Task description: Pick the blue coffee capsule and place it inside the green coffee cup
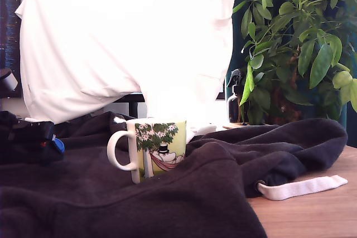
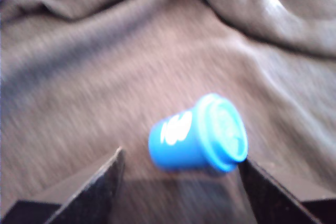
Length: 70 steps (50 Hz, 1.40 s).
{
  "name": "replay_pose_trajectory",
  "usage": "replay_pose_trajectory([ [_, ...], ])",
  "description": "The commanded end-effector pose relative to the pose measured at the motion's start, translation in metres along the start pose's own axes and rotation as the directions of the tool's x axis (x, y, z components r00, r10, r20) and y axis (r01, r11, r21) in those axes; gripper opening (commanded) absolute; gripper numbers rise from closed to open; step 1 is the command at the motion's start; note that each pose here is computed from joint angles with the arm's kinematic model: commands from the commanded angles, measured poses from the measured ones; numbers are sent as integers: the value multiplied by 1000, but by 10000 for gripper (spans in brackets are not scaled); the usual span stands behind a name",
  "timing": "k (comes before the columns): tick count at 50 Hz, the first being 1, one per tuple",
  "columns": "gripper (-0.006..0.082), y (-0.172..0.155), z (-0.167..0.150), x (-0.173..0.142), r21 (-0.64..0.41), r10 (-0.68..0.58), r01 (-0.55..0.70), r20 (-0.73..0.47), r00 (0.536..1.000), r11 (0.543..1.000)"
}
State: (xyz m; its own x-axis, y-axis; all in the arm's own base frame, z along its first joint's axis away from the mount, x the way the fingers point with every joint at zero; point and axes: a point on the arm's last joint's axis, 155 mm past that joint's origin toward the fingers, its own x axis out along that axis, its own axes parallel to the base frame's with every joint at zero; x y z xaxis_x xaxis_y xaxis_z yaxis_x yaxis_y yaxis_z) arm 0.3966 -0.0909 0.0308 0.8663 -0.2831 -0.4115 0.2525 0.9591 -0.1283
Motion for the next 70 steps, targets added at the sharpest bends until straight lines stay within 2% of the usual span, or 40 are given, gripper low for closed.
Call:
replay_pose_trajectory([
  [1, 631, -1, 6, 0, 2, -6, 6, 17, 1000, 1000],
  [14, 631, 1, 16, 5, 38, -1, 0, 26, 1000, 999],
  [20, 631, 12, 17, 5, 60, 57, -58, 33, 998, 996],
  [33, 631, 18, 19, 5, 98, 88, -91, 36, 995, 991],
  [55, 620, 17, 27, 5, 138, 80, -89, 68, 994, 986],
  [61, 539, 19, 26, 4, 137, 85, -93, 66, 994, 986],
  [70, 241, 19, 26, 4, 151, 84, -93, 63, 994, 984],
])
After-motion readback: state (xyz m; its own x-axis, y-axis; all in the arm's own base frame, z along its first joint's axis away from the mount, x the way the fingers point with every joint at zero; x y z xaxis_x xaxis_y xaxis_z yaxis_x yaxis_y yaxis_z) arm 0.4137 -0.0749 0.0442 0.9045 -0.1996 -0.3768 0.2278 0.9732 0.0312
